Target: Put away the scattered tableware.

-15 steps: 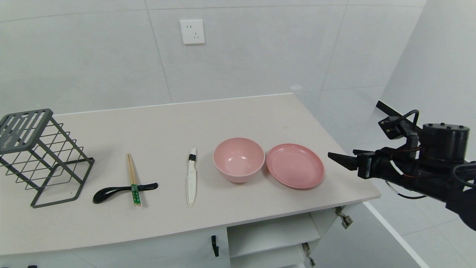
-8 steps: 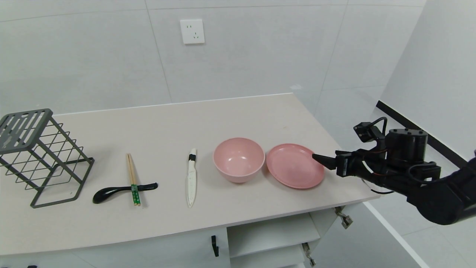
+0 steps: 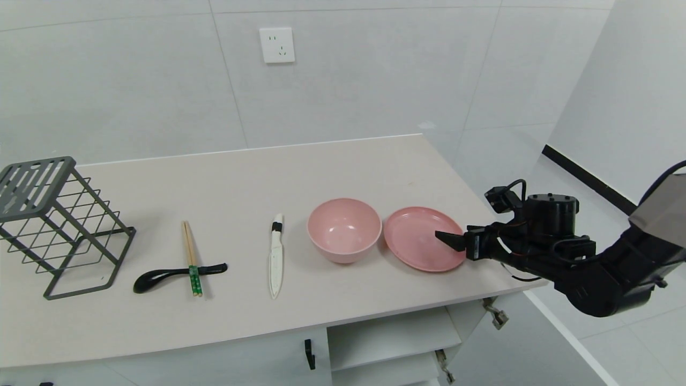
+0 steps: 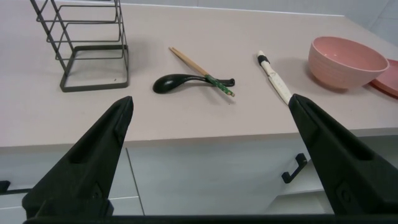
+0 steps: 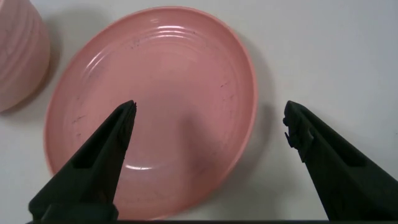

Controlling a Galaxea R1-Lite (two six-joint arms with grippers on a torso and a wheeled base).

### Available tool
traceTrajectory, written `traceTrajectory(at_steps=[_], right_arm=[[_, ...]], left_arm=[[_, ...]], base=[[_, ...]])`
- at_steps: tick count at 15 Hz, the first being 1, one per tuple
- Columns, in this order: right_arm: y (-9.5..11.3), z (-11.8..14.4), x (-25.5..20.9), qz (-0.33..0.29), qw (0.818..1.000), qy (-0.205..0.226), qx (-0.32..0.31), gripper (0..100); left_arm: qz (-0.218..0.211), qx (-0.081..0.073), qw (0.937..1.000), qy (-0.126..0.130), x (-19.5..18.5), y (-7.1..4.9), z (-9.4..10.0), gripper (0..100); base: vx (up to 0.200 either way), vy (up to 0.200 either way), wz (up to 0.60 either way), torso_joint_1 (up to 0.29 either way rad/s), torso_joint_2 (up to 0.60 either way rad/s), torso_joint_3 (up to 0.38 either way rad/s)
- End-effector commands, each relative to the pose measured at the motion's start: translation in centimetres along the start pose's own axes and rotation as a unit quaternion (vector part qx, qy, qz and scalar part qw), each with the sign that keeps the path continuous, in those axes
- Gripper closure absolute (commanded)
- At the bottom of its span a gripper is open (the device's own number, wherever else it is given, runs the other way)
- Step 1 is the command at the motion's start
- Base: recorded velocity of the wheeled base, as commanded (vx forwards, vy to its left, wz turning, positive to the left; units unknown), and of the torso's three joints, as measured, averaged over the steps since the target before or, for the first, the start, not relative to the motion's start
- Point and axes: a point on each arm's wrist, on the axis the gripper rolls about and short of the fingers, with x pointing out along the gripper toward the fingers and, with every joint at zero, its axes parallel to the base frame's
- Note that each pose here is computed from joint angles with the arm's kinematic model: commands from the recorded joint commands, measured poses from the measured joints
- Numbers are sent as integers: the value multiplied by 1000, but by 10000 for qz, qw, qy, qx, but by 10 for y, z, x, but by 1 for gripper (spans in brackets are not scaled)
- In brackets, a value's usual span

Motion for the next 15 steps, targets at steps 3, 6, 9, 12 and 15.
traceTrajectory(at_steps=[3, 6, 9, 12, 15], right_arm=[[4, -6, 7, 93, 9999, 98, -6, 0], [13, -7, 11, 208, 9997, 124, -62, 0], [14, -9, 13, 220, 9996, 143, -67, 0], [10, -11, 19, 157, 9997, 178, -43, 100], [6, -18, 23, -188, 9995, 257, -16, 100]], left_arm=[[9, 1, 10000, 3, 0, 0, 0, 0], [1, 1, 10000, 4, 0, 0, 0, 0], [1, 1, 10000, 4, 0, 0, 0, 0], [9, 1, 10000, 3, 0, 0, 0, 0], [9, -15, 10000, 3, 0, 0, 0, 0]], base=[[0, 0, 0, 0, 0, 0], [0, 0, 0, 0, 0, 0], [0, 0, 0, 0, 0, 0], [0, 0, 0, 0, 0, 0], [0, 0, 0, 0, 0, 0]])
